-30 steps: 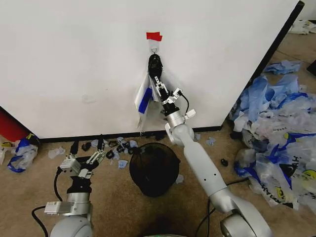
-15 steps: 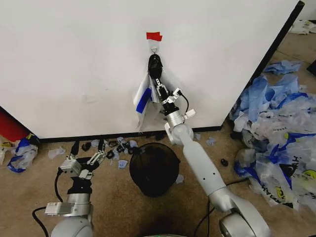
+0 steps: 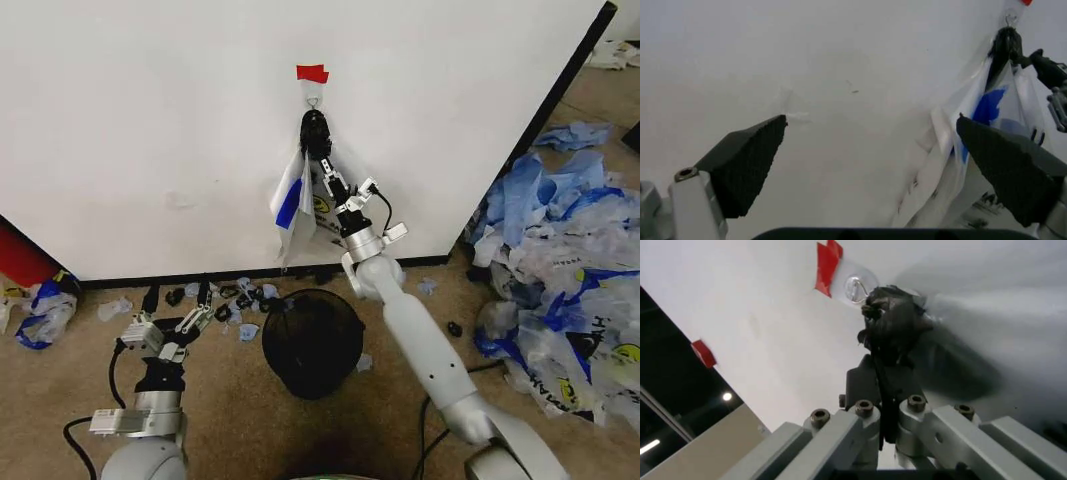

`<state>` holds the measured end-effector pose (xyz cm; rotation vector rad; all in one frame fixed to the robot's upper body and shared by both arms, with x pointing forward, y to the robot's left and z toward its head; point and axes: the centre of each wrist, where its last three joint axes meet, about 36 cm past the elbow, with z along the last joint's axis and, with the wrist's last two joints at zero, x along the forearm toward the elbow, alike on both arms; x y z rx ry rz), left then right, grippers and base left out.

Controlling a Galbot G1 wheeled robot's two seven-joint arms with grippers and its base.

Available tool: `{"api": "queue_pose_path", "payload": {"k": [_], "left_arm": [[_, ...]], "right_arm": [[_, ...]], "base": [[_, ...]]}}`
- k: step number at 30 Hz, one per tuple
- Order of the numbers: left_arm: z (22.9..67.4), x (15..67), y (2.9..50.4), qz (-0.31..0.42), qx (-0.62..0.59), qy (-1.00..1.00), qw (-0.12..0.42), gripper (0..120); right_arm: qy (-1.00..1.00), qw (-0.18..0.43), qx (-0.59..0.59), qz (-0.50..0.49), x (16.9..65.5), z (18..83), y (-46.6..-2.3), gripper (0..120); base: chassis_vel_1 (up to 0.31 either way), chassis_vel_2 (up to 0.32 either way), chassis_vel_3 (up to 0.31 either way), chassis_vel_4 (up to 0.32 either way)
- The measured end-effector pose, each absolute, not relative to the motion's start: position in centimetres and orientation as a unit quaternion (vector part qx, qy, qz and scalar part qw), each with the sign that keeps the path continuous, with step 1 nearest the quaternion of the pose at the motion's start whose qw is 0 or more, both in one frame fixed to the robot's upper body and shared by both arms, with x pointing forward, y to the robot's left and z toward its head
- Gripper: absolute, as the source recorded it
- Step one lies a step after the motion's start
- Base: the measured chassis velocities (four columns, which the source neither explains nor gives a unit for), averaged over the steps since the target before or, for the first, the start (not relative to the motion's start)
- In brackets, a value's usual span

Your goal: Pick up the garbage bag from the wall and place it over the trash bin.

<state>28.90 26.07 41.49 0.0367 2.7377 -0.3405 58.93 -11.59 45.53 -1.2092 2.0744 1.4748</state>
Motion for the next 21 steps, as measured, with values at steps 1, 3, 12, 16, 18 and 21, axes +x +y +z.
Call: {"api": "queue_pose_path", "payload": {"k": [1,3,12,16,18,21], "left_arm": [[41.5,29.0,26.0,-0.121,0.013,0.974,0.191,100],[41.5,29.0,26.0,-0.122,0.014,0.974,0.191,100],[41.3,29.1,26.1,-0.120,0.014,0.974,0.190,100],[41.2,29.0,26.0,-0.119,0.013,0.975,0.189,100],[41.2,29.0,26.0,-0.120,0.013,0.974,0.190,100],[41.3,28.9,26.0,-0.119,0.014,0.974,0.192,100]], "right_arm": [[0.727,0.161,-0.424,0.515,58.6,45.5,-11.8,0],[0.728,0.160,-0.426,0.512,58.0,45.4,-12.3,0],[0.731,0.153,-0.438,0.500,53.8,44.8,-14.1,0],[0.731,0.153,-0.439,0.499,52.6,44.9,-14.4,0],[0.732,0.152,-0.439,0.499,51.8,44.8,-14.7,0],[0.736,0.148,-0.434,0.498,50.2,44.6,-15.2,0]], "base": [[0.000,0.000,0.000,0.000],[0.000,0.000,0.000,0.000],[0.000,0.000,0.000,0.000],[0.000,0.000,0.000,0.000],[0.000,0.000,0.000,0.000],[0.000,0.000,0.000,0.000]]}}
